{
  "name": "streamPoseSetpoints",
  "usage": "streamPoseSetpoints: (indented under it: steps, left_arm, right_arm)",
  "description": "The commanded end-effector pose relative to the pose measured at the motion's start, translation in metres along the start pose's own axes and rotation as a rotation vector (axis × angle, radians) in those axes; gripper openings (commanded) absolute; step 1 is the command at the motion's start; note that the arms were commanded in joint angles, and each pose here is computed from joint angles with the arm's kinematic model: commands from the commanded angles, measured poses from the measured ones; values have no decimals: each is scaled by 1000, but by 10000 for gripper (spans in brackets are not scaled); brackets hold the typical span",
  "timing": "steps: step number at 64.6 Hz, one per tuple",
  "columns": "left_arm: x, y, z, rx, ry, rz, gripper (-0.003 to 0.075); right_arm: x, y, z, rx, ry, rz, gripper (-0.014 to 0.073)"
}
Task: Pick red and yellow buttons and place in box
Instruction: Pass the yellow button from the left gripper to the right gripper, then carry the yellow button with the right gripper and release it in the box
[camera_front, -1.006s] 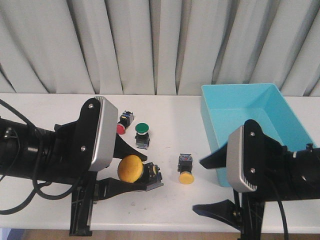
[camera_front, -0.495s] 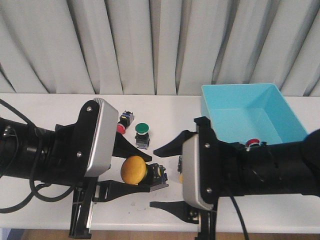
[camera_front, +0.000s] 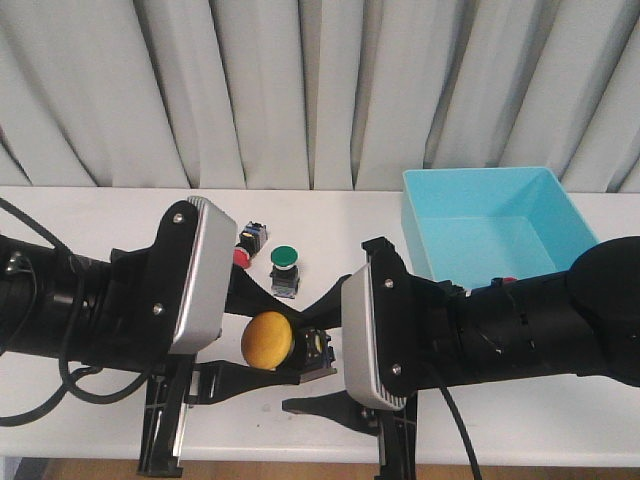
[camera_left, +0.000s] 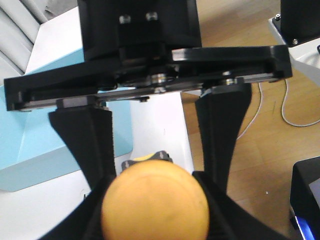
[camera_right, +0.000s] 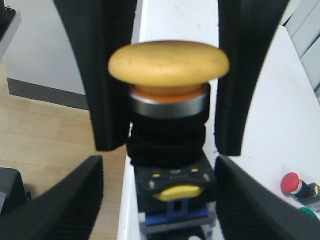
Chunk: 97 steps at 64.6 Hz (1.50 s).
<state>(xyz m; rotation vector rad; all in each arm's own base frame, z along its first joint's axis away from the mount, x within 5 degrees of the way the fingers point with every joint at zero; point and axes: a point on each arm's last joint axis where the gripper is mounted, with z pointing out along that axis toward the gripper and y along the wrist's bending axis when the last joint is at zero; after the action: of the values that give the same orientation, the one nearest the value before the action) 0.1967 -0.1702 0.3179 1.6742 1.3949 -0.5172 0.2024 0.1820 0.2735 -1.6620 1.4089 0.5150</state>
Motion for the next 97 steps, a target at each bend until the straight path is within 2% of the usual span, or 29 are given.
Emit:
streamPoseSetpoints:
  steps: [1, 9, 15, 20, 35, 41, 53, 63, 73, 80, 87, 90, 94, 97]
  left_arm:
    - [-14, 4, -7, -37, -70, -19, 187]
    - [-14, 4, -7, -37, -70, -19, 197]
    - [-14, 4, -7, -40, -69, -19, 233]
    - [-14, 4, -7, -41, -69, -19, 288]
    - [-14, 4, -7, -40, -70, -19, 523]
    - [-14, 4, -7, -39, -69, -19, 572]
    - [-14, 4, -7, -37, -61, -15, 584]
    - [-9, 6, -7, -65, -11, 6, 583]
    - [-5, 10, -8, -111, 35, -24, 583]
    - [-2, 13, -8, -145, 64, -40, 583]
    - [-1, 14, -8, -159, 69, -55, 583]
    - [-1, 14, -8, -160, 69, -61, 583]
    - [-2, 15, -8, -160, 68, -65, 583]
    - [-2, 15, -8, -160, 67, -66, 583]
  right_arm:
    - [-15, -5, -8, 32, -60, 0, 360]
    - [-15, -5, -8, 32, -60, 0, 278]
    - [-15, -5, -8, 32, -60, 0, 237]
    - [-15, -5, -8, 32, -60, 0, 225]
    - [-15, -6, -8, 35, -59, 19, 227]
    - [-15, -6, -8, 41, -57, 26, 227]
    - [-15, -8, -12, 74, -38, 5, 227]
    - [-22, -9, -33, 145, -34, 10, 227]
    - [-19, -7, -60, 209, 63, -25, 230]
    - [-8, -15, -83, 340, 152, 89, 230]
    - [14, -35, -106, 561, 197, 380, 230]
    - [28, -46, -118, 666, 193, 556, 230]
    - [42, -61, -129, 739, 198, 726, 230]
    - [52, -72, -135, 755, 216, 847, 230]
